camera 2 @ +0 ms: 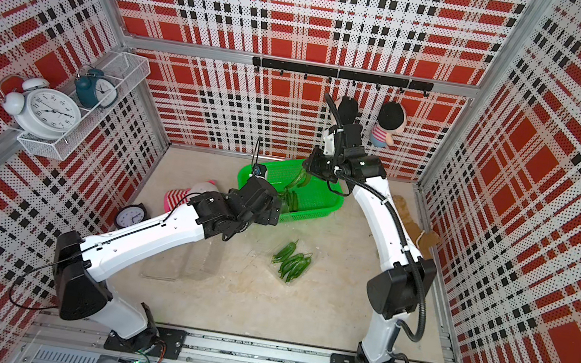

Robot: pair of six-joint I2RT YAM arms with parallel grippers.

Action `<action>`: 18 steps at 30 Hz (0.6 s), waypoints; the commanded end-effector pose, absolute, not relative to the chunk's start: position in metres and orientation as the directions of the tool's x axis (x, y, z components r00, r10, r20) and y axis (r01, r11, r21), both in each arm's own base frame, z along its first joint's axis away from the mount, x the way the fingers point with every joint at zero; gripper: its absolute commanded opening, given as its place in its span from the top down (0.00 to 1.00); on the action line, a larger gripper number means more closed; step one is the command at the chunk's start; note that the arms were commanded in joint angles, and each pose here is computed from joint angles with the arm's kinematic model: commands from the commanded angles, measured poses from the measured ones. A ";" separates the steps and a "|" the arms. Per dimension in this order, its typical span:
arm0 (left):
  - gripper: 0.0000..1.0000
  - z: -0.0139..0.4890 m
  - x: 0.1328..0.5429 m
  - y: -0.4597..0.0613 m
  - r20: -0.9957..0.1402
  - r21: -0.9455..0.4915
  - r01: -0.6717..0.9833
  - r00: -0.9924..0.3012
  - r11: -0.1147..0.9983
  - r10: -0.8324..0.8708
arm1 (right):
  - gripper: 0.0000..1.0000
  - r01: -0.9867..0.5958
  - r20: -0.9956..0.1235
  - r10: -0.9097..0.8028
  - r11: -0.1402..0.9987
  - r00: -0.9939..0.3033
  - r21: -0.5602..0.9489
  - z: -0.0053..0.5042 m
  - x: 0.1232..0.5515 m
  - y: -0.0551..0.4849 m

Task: Take small green peppers out of containers
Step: Place the green pepper in the basket.

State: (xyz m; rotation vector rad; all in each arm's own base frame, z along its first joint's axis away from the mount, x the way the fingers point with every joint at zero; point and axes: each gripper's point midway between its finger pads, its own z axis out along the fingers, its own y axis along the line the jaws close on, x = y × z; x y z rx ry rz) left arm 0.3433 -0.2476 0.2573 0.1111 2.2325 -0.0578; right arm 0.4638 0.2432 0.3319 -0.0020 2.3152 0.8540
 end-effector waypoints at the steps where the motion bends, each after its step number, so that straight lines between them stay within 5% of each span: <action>1: 0.00 0.266 0.347 -0.245 -0.798 -0.013 0.096 -0.600 0.995 0.047 | 0.95 -0.226 -0.581 0.220 0.770 -0.784 0.597 0.317 0.494 0.246; 18: 0.00 0.279 0.361 -0.223 -0.798 0.003 0.058 -0.602 0.998 0.038 | 0.95 0.000 -0.462 0.277 0.858 -0.843 0.514 0.099 0.575 0.235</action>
